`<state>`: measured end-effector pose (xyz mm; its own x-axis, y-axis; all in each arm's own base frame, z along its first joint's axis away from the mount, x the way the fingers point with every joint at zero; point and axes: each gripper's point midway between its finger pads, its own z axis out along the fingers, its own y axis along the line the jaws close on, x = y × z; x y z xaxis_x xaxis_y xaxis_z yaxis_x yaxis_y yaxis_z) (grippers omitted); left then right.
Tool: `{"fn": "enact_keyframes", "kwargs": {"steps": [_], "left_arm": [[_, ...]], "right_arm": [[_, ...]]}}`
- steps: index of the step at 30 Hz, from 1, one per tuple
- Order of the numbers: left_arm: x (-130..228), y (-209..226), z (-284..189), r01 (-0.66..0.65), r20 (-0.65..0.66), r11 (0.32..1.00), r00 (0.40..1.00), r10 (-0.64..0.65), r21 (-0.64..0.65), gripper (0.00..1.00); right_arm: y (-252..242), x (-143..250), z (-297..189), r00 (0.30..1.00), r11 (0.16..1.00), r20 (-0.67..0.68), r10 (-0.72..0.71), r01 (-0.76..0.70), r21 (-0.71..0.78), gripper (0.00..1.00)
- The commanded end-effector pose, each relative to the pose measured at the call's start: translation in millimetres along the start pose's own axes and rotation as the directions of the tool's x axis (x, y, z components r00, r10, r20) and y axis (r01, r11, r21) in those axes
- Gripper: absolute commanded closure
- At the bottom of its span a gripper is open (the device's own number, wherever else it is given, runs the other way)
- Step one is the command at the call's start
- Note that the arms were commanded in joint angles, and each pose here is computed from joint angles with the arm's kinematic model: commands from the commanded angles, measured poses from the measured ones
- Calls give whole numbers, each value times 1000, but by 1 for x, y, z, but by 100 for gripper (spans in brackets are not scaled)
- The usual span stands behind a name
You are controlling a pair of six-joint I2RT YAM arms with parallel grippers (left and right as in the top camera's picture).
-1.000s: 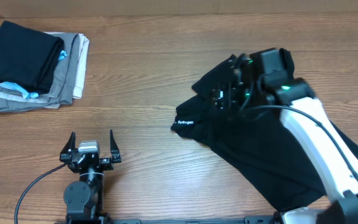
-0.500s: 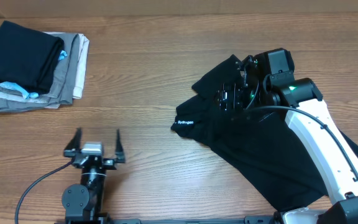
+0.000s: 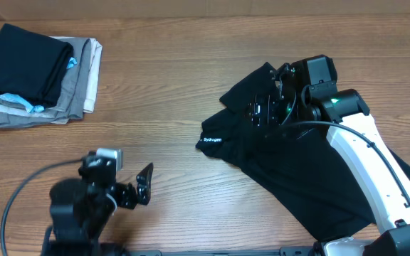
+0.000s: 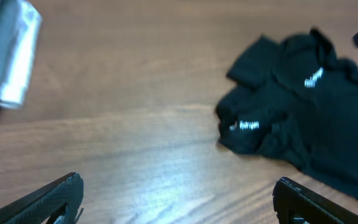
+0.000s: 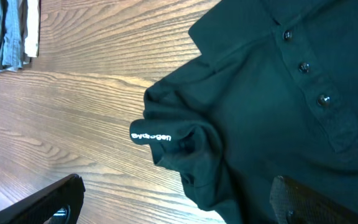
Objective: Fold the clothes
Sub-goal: 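Reach the left gripper to the shirt's logo sleeve and grasp it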
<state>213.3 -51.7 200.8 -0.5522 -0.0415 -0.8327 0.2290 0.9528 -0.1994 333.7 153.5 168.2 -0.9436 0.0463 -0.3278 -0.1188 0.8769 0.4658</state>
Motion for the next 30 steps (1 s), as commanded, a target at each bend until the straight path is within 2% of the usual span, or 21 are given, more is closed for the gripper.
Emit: {"fn": "enact_keyframes", "kwargs": {"steps": [1,5,7,11,18,20,21,22,25,30], "left_arm": [[6,-10,20,3,-131,998,991,6,67,0],[29,-24,58,-41,-296,993,953,72,109,0],[33,-37,72,-84,-316,986,940,126,141,0],[29,-75,100,-171,-270,953,933,239,251,0],[26,-89,117,-207,-233,931,930,283,301,0],[32,-85,122,-223,-250,930,921,299,291,22],[35,-80,126,-226,-269,936,916,299,269,43],[40,-76,130,-231,-290,941,909,299,247,51],[56,-66,146,-233,-350,948,888,297,215,36],[78,-66,165,-230,-408,947,860,306,225,36]], "right_arm": [[2,-3,-2,1000,1000,10,0,0,-7,0],[2,-3,-2,1000,1000,10,0,0,-7,0],[2,-3,-2,1000,1000,10,-1,1,-7,0],[2,-3,-2,1000,1000,10,-1,1,-7,0],[2,-3,-2,1000,1000,10,-1,1,-7,0],[2,-3,-2,1000,1000,10,-1,1,-7,0],[2,-3,-2,1000,1000,10,-1,1,-7,0],[2,-3,-2,1000,1000,10,-1,1,-7,0],[2,-3,-2,1000,1000,10,-1,1,-7,0],[2,-3,-2,1000,1000,10,-1,1,-7,0]]}}
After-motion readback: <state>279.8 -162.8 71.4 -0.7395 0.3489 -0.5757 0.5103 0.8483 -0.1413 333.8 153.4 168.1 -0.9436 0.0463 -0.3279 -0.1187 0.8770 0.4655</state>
